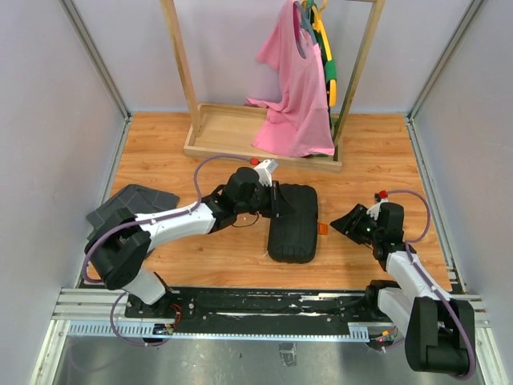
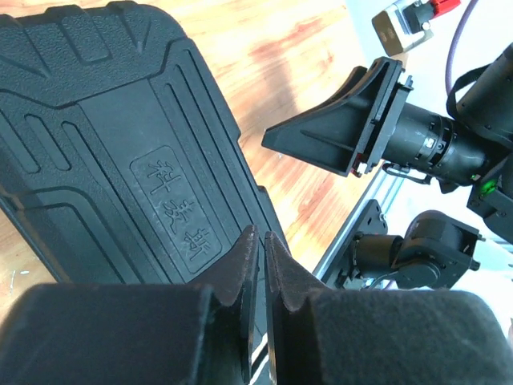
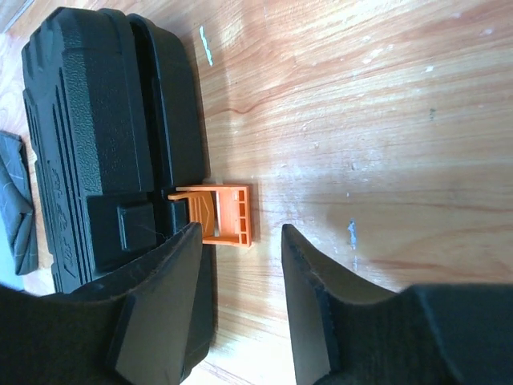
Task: Sort the tools into containers
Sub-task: Close the storage box at the center of the board.
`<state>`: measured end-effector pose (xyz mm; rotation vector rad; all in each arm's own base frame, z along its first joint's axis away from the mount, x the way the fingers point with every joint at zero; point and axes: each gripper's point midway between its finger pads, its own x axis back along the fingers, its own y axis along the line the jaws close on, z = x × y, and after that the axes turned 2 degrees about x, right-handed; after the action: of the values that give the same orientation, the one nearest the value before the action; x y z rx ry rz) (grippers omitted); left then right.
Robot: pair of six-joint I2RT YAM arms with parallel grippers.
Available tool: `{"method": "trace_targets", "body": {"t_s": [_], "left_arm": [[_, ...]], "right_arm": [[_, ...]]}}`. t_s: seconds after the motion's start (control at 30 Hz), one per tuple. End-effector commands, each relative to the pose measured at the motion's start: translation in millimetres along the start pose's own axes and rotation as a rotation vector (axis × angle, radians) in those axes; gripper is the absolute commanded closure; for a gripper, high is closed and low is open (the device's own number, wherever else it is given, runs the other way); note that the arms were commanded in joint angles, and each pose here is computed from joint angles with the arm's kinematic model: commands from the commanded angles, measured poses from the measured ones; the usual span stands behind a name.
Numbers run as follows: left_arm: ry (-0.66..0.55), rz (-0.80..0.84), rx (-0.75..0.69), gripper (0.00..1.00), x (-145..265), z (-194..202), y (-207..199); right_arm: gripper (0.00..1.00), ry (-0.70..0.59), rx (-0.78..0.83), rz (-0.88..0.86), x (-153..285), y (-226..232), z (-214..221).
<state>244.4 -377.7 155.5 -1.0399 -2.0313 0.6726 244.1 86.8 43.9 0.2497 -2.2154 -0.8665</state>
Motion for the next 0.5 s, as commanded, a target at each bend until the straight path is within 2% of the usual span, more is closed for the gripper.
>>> {"method": "trace_targets", "body": {"t_s": [0.0, 0.13, 0.27, 0.47], "left_arm": [[0.001, 0.029, -0.056, 0.88, -4.3, -10.1, -15.5], [0.018, -0.025, -0.087, 0.87, -10.2, -11.8, -6.6], [0.041, -0.118, -0.125, 0.83, -19.6, -11.6, 7.2], [0.1, -0.212, -0.173, 0.77, -34.3, 6.6, 22.3]], "right_arm": [[0.51, -0.016, 0.005, 0.077, 7.1, -12.7, 1.5], [0.42, -0.019, 0.004, 0.067, 10.4, -9.9, 2.7], [0.38, 0.001, -0.008, 0.026, 10.2, -3.2, 7.2], [0.28, 0.013, -0.043, -0.024, 8.2, 3.4, 12.4]]}}
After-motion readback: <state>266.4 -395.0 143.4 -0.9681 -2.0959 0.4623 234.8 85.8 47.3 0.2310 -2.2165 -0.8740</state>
